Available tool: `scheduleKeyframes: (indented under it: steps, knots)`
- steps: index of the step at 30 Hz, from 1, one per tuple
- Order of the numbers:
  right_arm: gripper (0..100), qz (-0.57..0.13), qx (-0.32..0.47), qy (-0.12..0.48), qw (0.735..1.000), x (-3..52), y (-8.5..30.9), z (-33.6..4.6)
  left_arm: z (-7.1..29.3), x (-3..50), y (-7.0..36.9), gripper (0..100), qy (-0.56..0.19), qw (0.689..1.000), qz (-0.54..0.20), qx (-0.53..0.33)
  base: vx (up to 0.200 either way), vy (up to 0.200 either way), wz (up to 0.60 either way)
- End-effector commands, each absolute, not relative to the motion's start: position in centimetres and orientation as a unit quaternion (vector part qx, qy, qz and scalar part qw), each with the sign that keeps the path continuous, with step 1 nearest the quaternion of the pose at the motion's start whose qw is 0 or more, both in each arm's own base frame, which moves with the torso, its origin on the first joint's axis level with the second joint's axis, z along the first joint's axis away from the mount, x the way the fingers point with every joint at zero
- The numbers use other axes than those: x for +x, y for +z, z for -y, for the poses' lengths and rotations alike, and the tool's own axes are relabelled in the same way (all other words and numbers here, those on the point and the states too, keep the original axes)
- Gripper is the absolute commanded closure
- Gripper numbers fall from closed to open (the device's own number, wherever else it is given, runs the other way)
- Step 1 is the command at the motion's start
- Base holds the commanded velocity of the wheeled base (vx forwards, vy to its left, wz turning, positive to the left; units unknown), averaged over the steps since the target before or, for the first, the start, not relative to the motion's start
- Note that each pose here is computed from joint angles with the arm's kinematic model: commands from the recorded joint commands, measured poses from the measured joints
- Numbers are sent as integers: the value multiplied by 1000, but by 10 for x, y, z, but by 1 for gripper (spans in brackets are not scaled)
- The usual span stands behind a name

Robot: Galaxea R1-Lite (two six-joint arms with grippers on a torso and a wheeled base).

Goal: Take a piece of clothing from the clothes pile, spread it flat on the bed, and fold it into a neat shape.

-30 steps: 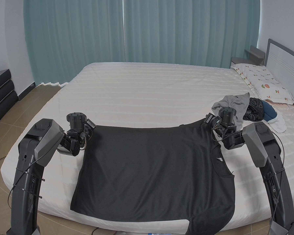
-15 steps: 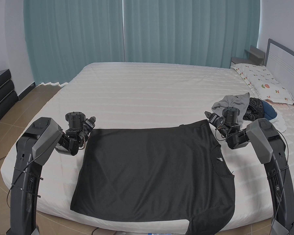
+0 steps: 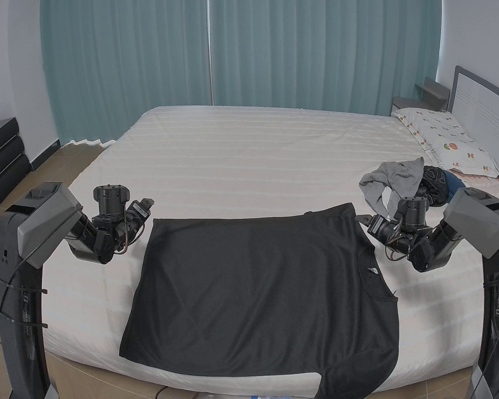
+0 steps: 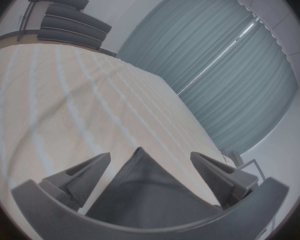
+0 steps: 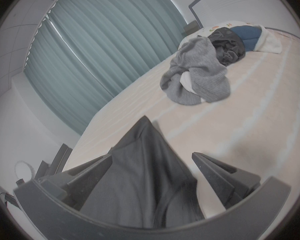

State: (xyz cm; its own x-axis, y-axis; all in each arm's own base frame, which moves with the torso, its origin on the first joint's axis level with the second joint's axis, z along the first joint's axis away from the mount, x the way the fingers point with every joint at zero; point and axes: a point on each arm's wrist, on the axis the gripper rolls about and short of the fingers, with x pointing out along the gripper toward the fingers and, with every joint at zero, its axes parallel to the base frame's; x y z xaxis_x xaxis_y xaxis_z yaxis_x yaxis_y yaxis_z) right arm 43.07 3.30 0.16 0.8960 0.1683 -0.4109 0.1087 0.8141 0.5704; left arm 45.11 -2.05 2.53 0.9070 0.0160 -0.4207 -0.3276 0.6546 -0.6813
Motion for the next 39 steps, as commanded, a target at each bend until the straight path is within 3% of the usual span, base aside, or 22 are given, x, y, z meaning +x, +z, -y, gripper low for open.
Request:
scheduleKeyframes:
  steps: [1, 16, 27, 39]
  knots:
    - [0, -278, 323, 75, 902, 309, 48, -29, 21, 354, 60, 0, 68, 860, -256, -436, -200, 0, 0]
    - [0, -350, 344, 79, 868, 273, 28, -29, 22, 309, 40, 0, 43, 836, -325, -440, -200, 0, 0]
    - [0, -374, 357, 81, 852, 264, 21, -31, -4, 275, 20, 0, -37, 837, -402, -369, 0, 0, 0]
    - [0, -384, 356, 85, 848, 260, 19, -31, 2, 278, -10, 0, -50, 836, -443, -321, 0, 0, 0]
